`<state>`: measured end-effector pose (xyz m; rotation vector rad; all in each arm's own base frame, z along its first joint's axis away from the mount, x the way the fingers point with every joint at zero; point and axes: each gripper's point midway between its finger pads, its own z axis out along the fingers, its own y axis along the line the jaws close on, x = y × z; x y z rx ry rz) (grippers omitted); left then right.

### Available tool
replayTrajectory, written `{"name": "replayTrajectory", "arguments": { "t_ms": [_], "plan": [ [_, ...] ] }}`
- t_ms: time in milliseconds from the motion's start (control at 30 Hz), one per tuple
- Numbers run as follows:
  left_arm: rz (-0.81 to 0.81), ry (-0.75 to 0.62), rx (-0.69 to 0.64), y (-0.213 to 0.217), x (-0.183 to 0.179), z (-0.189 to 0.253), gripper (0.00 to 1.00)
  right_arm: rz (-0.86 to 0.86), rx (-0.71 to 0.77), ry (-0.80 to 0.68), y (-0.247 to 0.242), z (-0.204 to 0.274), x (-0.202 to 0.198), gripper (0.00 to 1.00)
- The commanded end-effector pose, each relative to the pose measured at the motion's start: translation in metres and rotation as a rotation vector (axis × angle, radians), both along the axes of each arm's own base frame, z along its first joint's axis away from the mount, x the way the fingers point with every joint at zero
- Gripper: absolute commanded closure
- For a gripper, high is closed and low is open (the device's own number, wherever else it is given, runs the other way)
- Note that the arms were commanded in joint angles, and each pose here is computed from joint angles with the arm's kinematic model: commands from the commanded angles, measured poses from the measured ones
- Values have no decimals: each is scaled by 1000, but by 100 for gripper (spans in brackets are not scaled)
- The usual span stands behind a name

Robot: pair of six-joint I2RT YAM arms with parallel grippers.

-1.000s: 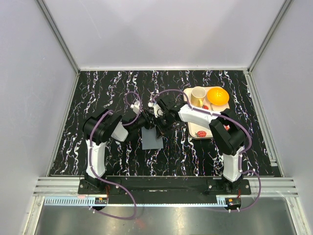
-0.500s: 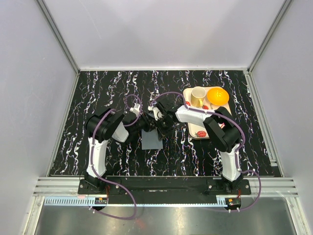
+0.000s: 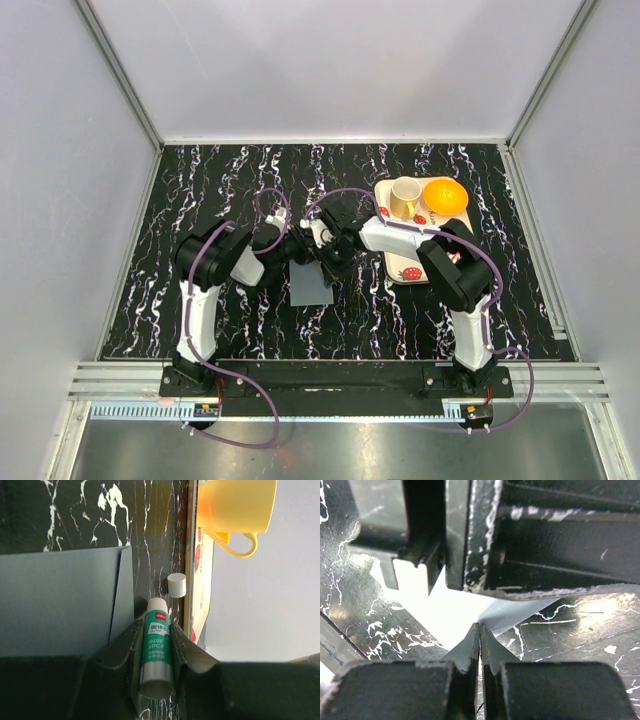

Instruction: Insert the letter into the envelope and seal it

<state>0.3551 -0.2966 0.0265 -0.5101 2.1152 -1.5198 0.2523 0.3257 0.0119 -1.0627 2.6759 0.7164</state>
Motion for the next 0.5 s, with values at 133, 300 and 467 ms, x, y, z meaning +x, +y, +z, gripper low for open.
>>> {"name": "replayTrajectory", "arguments": {
  "t_ms": [133, 300, 467],
  "plan": [
    [59, 30, 101, 13, 5, -10, 100, 59, -172, 15, -36, -15, -21, 94],
    [40, 20, 113, 14, -11, -3, 100, 49, -182, 5, -42, -7, -20, 94],
    [39, 8, 136, 19, -15, -3, 100, 33, -159, 23, -48, 1, -25, 94]
  ]
}}
